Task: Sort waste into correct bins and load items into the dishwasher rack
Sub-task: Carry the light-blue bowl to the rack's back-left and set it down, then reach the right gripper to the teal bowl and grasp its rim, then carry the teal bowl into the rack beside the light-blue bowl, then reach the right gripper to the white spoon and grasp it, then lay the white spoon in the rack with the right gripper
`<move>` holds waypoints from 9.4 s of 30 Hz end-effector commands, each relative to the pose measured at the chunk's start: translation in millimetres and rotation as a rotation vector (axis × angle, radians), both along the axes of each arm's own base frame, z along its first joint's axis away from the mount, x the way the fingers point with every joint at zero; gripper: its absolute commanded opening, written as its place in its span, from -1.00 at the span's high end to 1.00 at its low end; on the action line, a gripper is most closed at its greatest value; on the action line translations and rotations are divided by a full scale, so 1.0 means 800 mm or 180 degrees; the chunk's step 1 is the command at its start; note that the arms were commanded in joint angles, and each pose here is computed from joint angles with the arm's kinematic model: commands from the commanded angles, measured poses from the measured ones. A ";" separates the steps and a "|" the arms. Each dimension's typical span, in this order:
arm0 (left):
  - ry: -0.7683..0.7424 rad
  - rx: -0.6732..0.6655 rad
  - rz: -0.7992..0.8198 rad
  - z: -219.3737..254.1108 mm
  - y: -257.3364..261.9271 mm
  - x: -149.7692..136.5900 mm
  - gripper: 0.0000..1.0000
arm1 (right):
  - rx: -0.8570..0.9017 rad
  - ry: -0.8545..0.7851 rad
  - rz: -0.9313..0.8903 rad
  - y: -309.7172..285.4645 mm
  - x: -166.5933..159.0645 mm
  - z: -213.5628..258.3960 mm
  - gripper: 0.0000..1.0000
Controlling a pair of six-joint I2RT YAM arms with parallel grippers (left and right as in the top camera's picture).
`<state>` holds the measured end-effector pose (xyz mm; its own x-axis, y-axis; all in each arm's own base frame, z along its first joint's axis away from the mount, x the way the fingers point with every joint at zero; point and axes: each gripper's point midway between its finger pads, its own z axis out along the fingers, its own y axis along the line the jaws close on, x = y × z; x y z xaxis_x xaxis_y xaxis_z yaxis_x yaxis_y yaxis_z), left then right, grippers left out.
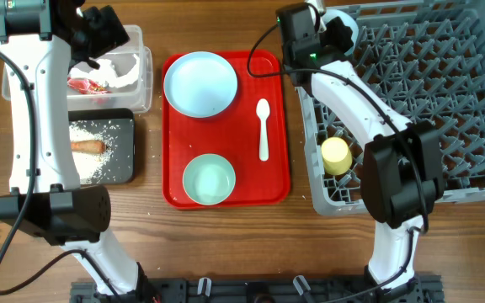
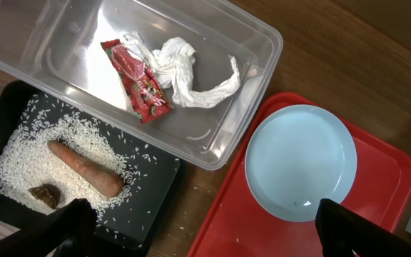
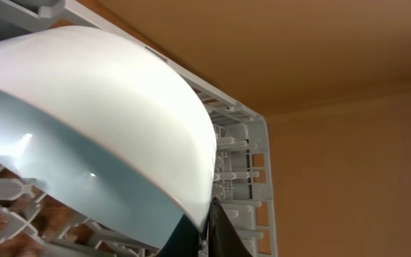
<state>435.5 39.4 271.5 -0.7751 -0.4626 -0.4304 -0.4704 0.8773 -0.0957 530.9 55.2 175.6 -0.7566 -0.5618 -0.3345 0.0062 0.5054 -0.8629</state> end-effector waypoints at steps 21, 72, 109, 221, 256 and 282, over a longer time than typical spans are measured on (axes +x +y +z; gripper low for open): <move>0.0017 0.0019 0.0057 -0.004 0.003 0.002 -0.99 | 0.1453 0.0113 0.1152 0.177 -0.032 -0.001 -0.89; 0.0018 0.0019 0.0057 -0.004 0.003 0.002 -0.99 | 0.3933 0.2424 0.0733 0.339 -0.246 -0.104 -0.05; 0.0018 0.0019 0.0057 -0.004 0.003 0.002 -1.00 | 0.2698 0.0576 0.0010 0.113 -0.158 0.063 0.91; 0.0017 0.0019 0.0057 -0.004 0.003 0.002 -1.00 | 0.3887 0.2066 -0.1334 0.226 -0.176 -0.209 0.14; 0.0018 0.0019 0.0057 -0.004 0.003 0.002 -1.00 | 0.3813 0.2063 -0.1302 0.233 -0.162 -0.266 0.91; 0.0017 0.0019 0.0057 -0.004 0.003 0.002 -1.00 | 0.4246 0.1778 0.0081 0.263 -0.140 -0.066 0.92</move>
